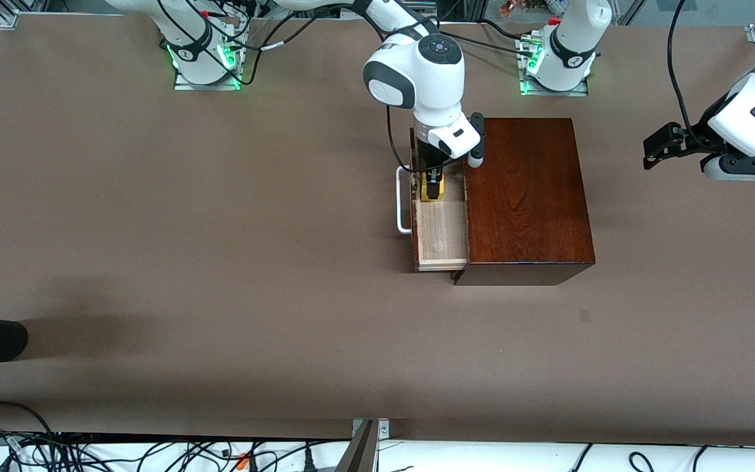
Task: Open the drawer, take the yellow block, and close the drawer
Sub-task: 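Close the right gripper on the yellow cube and lift it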
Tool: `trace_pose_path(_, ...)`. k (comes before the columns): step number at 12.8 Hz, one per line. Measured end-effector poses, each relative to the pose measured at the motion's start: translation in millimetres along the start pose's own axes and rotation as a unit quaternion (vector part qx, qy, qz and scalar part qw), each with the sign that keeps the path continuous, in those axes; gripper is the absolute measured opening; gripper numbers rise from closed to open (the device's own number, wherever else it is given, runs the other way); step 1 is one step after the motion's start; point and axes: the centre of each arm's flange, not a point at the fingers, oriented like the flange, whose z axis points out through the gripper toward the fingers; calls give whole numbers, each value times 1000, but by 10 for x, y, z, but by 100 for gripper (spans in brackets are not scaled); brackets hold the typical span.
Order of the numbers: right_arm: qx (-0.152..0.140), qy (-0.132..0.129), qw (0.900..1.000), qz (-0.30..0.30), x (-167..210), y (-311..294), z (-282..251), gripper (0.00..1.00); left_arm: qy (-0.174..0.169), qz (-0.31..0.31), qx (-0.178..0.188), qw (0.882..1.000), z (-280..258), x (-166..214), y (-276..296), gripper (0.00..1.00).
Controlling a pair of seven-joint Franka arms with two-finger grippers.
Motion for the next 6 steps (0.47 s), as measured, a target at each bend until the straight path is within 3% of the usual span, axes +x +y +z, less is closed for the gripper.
trace_pose_path(2,0,0,1000,0,1,4,-7,57,-1,0,0,1000,1,-2,0,100)
trace_pose_path(6,-1,-2,1000,2,-5,27,-24,57,-1,0,0,1000,2,-3,0,100)
